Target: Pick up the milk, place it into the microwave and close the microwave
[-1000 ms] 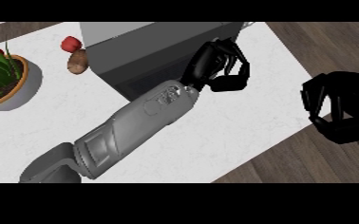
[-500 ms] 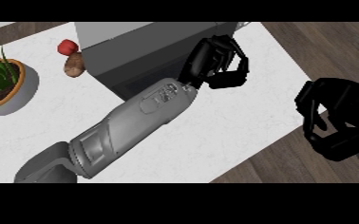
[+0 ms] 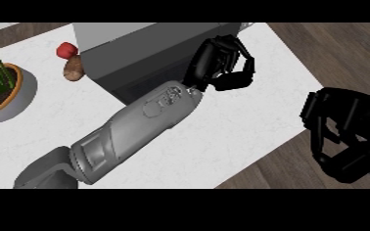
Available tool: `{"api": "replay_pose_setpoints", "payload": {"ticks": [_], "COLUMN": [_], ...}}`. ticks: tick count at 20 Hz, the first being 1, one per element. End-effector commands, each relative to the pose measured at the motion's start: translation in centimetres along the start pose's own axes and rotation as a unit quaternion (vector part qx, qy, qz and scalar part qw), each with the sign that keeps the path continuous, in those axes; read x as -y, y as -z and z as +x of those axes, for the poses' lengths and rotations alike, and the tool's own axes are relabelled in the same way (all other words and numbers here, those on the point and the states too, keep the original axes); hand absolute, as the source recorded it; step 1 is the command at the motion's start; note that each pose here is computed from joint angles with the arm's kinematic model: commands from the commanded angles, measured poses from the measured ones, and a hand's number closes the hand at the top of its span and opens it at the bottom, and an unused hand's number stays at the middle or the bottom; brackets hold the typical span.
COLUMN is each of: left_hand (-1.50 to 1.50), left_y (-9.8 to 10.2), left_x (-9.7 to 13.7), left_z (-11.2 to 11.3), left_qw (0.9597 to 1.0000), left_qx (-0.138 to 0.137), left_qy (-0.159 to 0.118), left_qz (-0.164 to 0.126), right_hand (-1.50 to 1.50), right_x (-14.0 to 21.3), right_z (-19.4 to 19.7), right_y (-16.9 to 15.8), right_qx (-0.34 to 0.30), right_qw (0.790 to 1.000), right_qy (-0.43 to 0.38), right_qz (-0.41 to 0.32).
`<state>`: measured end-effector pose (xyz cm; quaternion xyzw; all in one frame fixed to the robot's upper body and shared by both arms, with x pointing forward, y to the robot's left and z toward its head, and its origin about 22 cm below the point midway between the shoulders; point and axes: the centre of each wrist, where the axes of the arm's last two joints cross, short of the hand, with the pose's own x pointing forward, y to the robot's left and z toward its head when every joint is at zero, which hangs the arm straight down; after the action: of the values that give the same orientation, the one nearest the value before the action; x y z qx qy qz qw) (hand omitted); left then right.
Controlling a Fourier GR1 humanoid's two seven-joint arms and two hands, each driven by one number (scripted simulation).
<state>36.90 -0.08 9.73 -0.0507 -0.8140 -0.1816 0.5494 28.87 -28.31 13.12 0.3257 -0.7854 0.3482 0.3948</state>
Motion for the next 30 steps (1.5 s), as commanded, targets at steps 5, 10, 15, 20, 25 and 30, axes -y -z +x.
{"api": "replay_pose_setpoints", "payload": {"ticks": [5, 10, 15, 20, 25, 30], "left_hand": [1.50, 1.50, 1.50, 1.50, 1.50, 1.50], "left_y": [-0.2, 0.1, -0.6, -2.0, -2.1, -2.3], "left_x": [0.7, -1.0, -1.5, -1.5, -2.5, -2.9], "left_z": [-1.4, -0.9, -2.3, -4.3, -5.0, -5.7], "left_qw": [0.9817, 0.9469, 0.9344, 0.9294, 0.9304, 0.9299], "left_qx": [-0.149, -0.163, -0.173, -0.188, -0.174, -0.171], "left_qy": [-0.100, -0.245, -0.287, -0.299, -0.312, -0.320], "left_qz": [0.064, 0.130, 0.120, 0.107, 0.084, 0.061], "right_hand": [1.50, 1.50, 1.50, 1.50, 1.50, 1.50], "right_x": [-2.6, -4.8, -6.9, -8.4, -10.0, -11.6], "right_z": [-0.9, -1.4, -1.9, -1.7, -1.5, -1.2], "right_y": [-0.5, -0.4, -0.7, -0.8, -0.9, -0.6], "right_qx": [-0.051, -0.043, -0.032, -0.031, -0.024, -0.020], "right_qw": [0.994, 0.992, 0.992, 0.992, 0.992, 0.992], "right_qy": [0.054, 0.086, 0.108, 0.112, 0.118, 0.118], "right_qz": [0.081, 0.082, 0.057, 0.053, 0.040, 0.033]}}
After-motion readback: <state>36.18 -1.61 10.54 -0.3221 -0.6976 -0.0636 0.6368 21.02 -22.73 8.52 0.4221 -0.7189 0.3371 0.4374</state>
